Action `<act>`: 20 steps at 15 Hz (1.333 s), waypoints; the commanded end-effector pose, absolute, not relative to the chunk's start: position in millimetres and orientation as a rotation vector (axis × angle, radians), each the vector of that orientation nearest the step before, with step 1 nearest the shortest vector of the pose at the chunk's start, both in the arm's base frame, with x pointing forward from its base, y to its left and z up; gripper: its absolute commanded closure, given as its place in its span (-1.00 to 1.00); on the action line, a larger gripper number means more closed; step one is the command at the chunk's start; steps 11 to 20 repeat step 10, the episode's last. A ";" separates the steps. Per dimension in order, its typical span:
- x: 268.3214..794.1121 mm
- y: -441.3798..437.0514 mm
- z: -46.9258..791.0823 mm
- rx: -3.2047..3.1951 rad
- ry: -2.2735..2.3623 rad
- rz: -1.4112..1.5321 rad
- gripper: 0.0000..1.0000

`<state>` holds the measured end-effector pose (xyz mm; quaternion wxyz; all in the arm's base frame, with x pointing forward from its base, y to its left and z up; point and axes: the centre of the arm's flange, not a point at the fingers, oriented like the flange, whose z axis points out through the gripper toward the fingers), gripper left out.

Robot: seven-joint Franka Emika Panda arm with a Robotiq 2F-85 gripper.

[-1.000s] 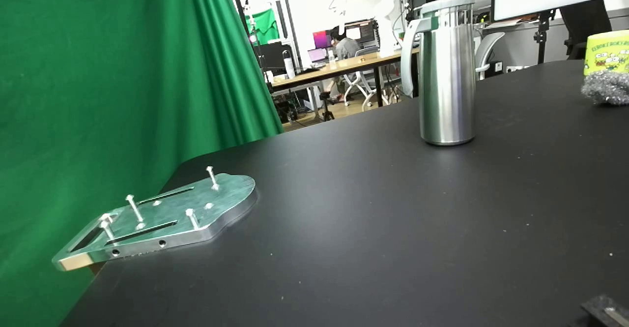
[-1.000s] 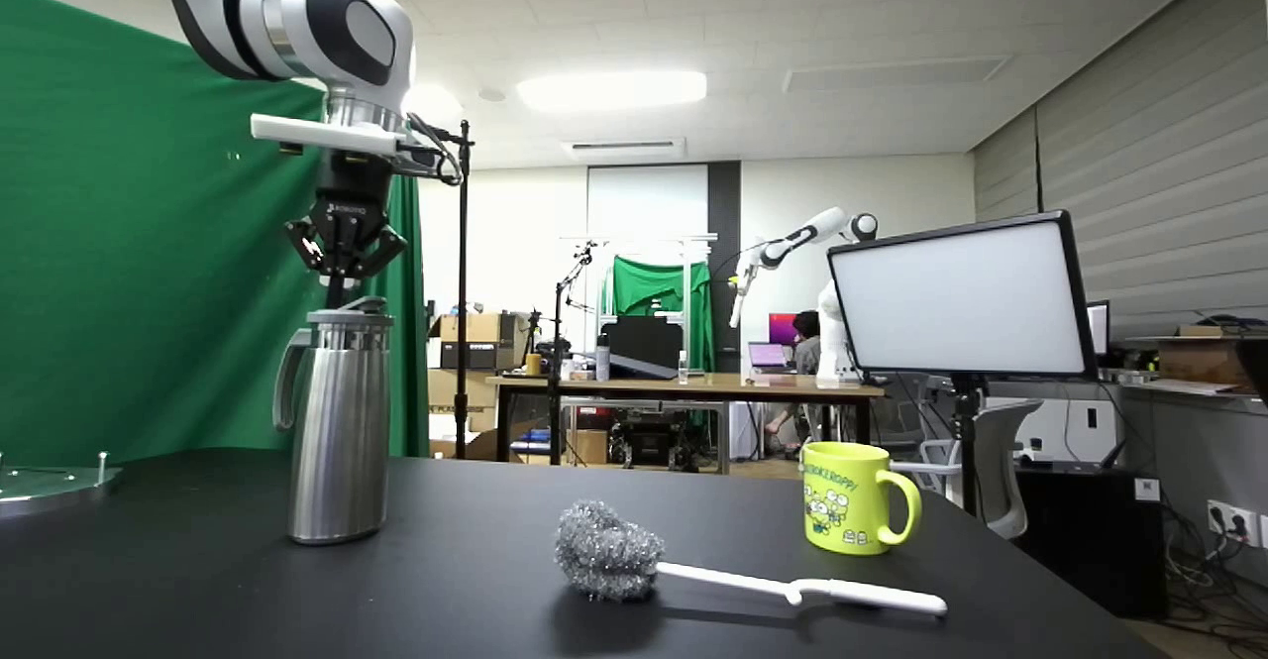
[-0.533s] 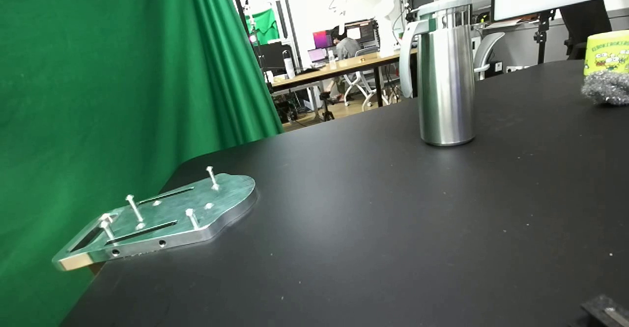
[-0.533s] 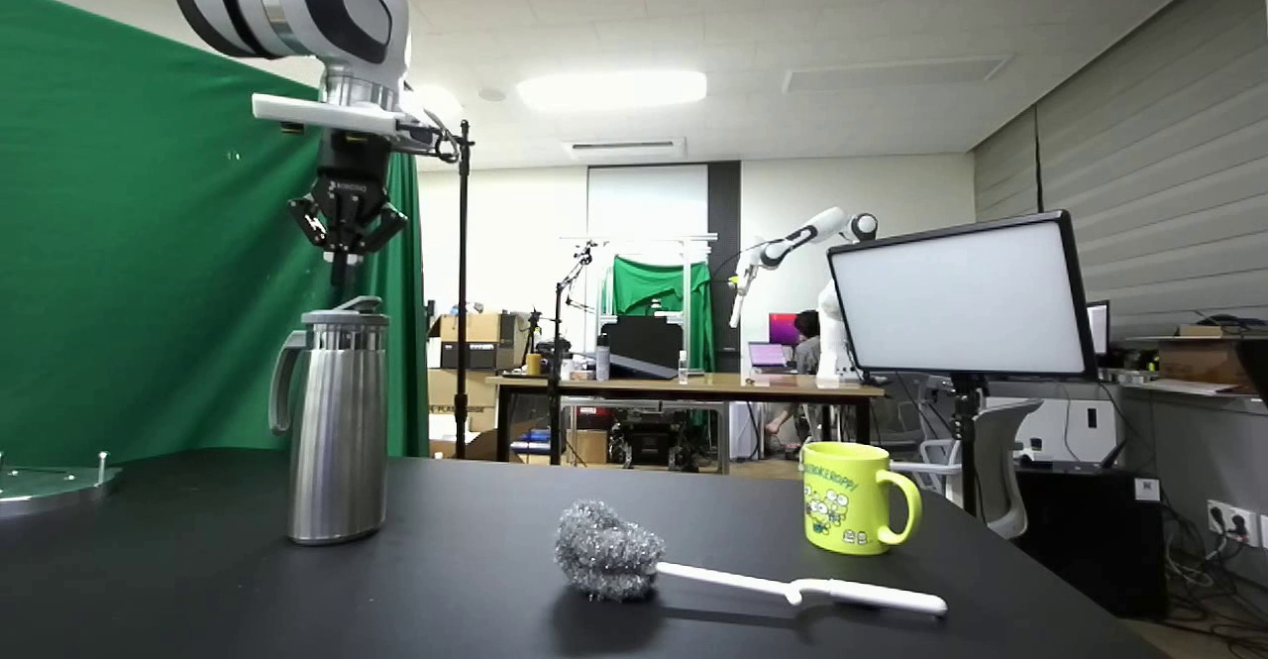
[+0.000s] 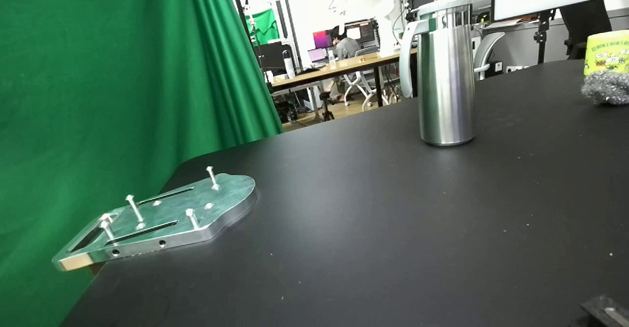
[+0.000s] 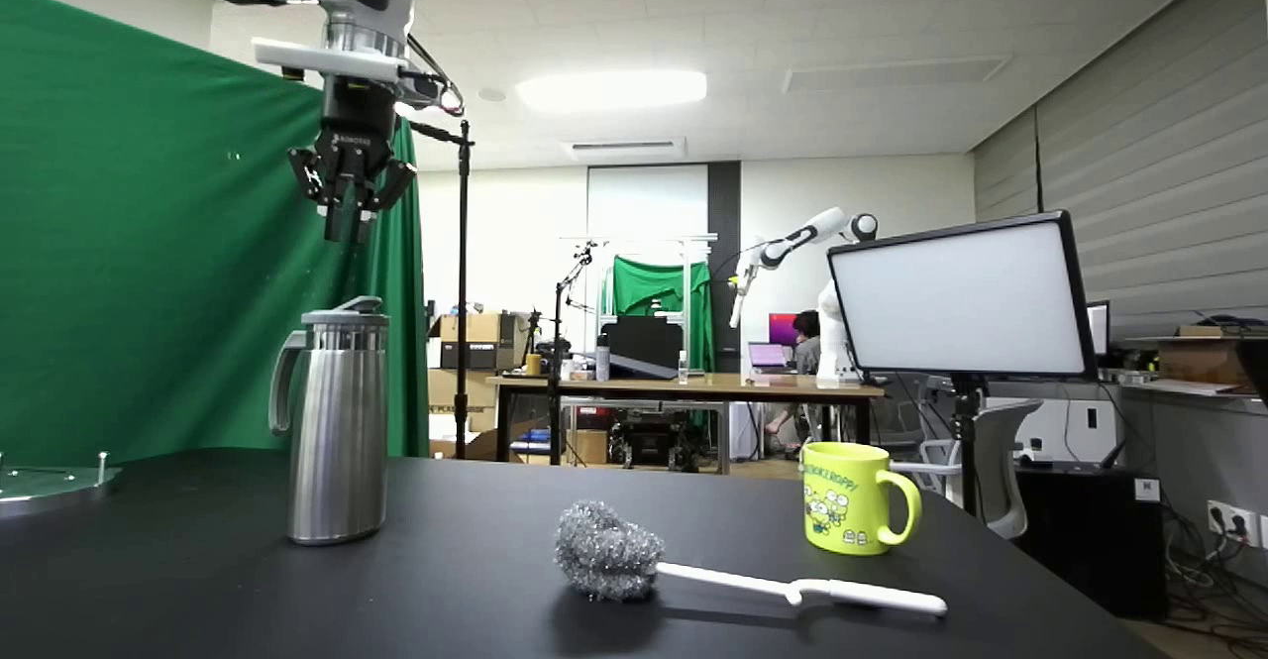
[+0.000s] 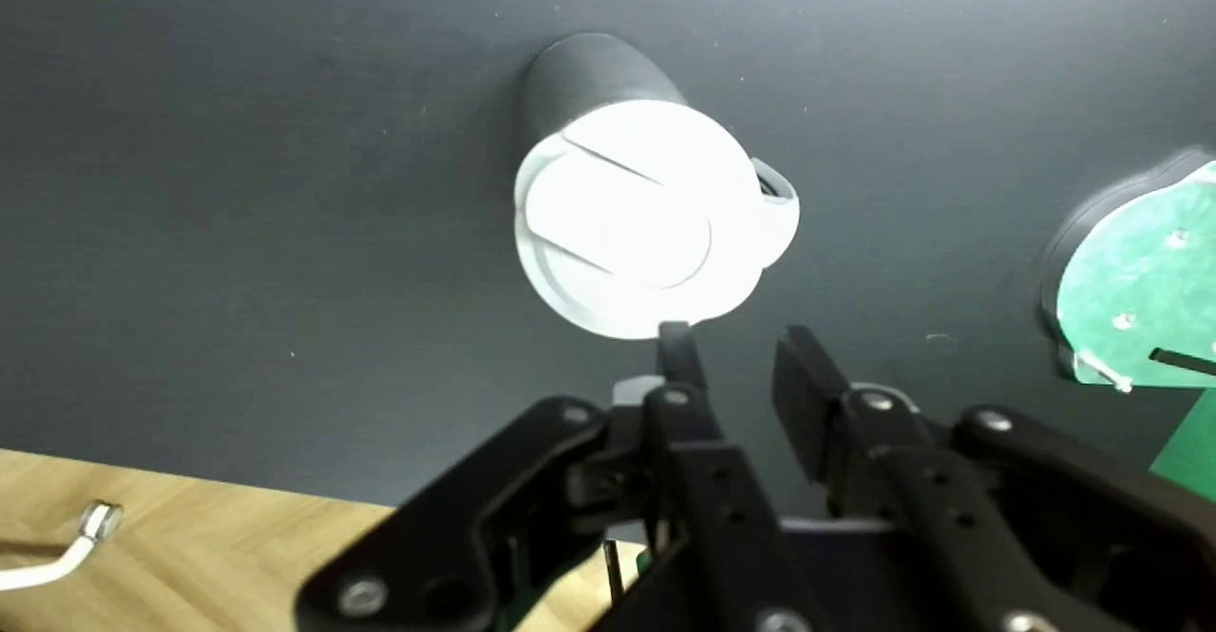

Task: Press down on the top of the silver flask

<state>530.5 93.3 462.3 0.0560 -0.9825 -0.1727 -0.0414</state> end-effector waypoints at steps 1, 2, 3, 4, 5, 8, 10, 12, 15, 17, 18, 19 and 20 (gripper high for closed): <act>514.9 58.1 473.8 -2.989 -0.484 -0.035 -0.19; 525.2 76.0 465.1 -2.986 -0.497 -0.071 0.19; 523.1 67.4 466.4 -2.986 -0.486 -0.051 0.03; 522.2 61.9 467.4 -2.986 -0.481 -0.046 -0.10; 521.6 59.9 467.8 -2.986 -0.479 -0.041 -0.18; 520.9 61.0 467.1 -2.985 -0.482 -0.037 -0.19; 520.8 61.0 467.0 -2.985 -0.482 -0.037 -0.19; 520.8 61.0 467.0 -2.985 -0.482 -0.037 -0.19; 520.8 61.0 467.0 -2.985 -0.482 -0.037 -0.19; 520.8 61.0 467.0 -2.985 -0.482 -0.037 -0.19; 520.8 61.0 467.0 -2.985 -0.482 -0.037 -0.19; 520.8 61.0 467.0 -2.985 -0.482 -0.037 -0.19; 520.8 61.0 467.0 -2.985 -0.482 -0.037 -0.19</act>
